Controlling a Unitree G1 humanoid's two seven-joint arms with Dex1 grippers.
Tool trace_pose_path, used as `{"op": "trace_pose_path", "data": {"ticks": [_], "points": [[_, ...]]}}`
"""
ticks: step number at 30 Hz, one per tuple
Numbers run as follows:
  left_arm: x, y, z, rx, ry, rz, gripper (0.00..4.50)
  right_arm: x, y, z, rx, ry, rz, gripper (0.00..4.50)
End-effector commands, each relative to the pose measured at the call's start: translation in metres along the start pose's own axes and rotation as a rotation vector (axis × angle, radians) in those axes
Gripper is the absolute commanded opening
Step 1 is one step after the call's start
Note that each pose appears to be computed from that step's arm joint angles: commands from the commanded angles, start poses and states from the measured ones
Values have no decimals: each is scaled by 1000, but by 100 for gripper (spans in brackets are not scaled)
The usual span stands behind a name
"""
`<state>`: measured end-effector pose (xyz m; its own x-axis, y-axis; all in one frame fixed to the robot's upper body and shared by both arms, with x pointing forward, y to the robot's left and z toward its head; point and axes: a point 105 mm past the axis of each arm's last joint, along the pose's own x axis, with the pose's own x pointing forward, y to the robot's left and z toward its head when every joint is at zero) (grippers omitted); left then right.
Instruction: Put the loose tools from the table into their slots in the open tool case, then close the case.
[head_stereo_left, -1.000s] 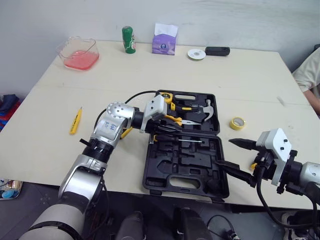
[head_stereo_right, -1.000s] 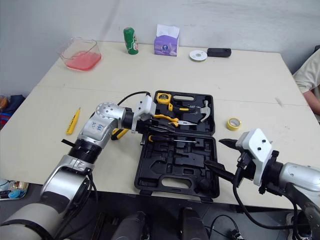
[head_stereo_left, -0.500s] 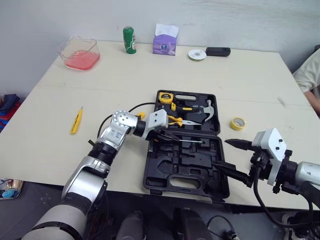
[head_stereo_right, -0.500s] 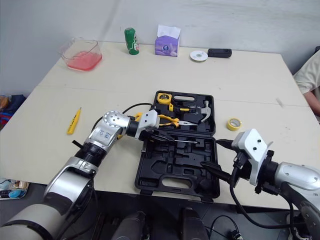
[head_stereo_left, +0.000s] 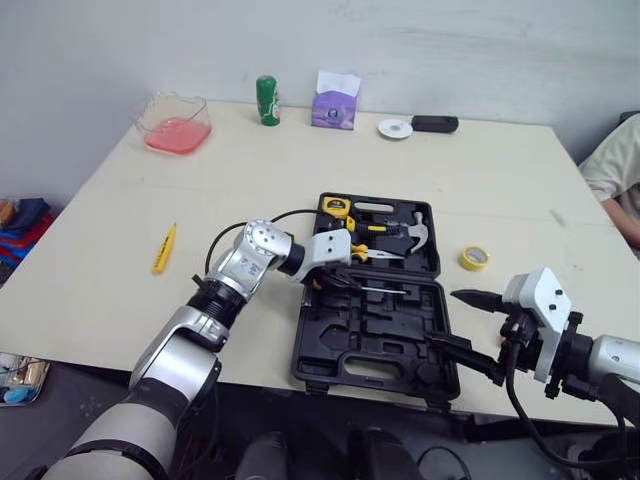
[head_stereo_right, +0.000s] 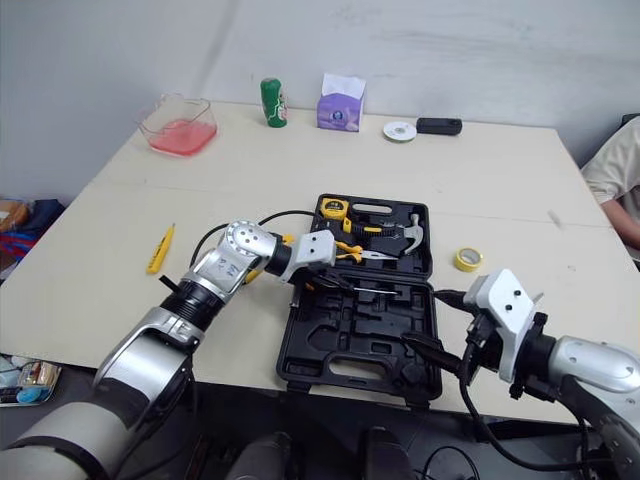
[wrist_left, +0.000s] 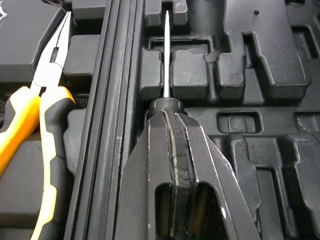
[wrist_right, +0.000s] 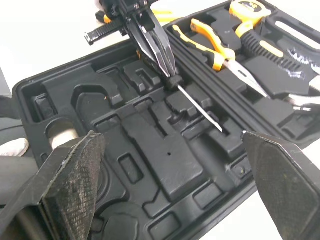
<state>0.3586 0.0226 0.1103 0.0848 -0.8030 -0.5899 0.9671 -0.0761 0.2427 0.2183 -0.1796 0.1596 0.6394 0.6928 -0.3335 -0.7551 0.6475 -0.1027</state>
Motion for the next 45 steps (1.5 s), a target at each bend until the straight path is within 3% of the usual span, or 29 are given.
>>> {"op": "trace_pose_path", "data": {"ticks": [1, 4, 6, 7, 8, 9, 12, 17, 21, 26, 32, 35, 41, 43, 45], "points": [[12, -16, -48, -124, 160, -14, 4, -5, -3, 9, -37, -28, -33, 450], [5, -9, -30, -146, 50, 5, 4, -7, -9, 9, -32, -37, -73, 450], [-23, -2, 2, -134, -174, 58, 4, -17, -18, 9, -16, -47, -135, 450], [-49, 2, 12, -177, -301, 121, 51, -27, -24, 6, 2, -42, -178, 450], [-76, -1, 12, -237, -388, 170, 65, -40, -32, 2, 19, -29, -228, 450], [-93, -8, 5, -293, -418, 200, 94, -50, -39, -3, 35, -14, -268, 450], [-128, -33, -21, -438, -425, 313, 233, -79, -58, -20, 78, 30, -386, 450], [-196, -57, -69, -700, -439, 676, 447, -128, -84, -43, 138, 99, -515, 450], [-245, -80, -105, -794, -387, 889, 447, -146, -98, -52, 152, 137, -550, 450], [-289, -121, -167, -866, -137, 1137, 447, -161, -130, -75, 223, 141, -651, 450], [-327, -140, -186, -909, -87, 1311, 447, -169, -143, -82, 221, 141, -704, 450], [-320, -129, -176, -871, -95, 1265, 447, -163, -145, -77, 195, 119, -715, 450], [-257, -96, -112, -709, -179, 951, 447, -132, -127, -59, 198, 39, -683, 450], [-225, -83, -71, -626, -249, 772, 447, -115, -113, -50, 228, -12, -705, 450], [-211, -81, -49, -592, -287, 672, 447, -107, -107, -45, 253, -40, -739, 450]]}}
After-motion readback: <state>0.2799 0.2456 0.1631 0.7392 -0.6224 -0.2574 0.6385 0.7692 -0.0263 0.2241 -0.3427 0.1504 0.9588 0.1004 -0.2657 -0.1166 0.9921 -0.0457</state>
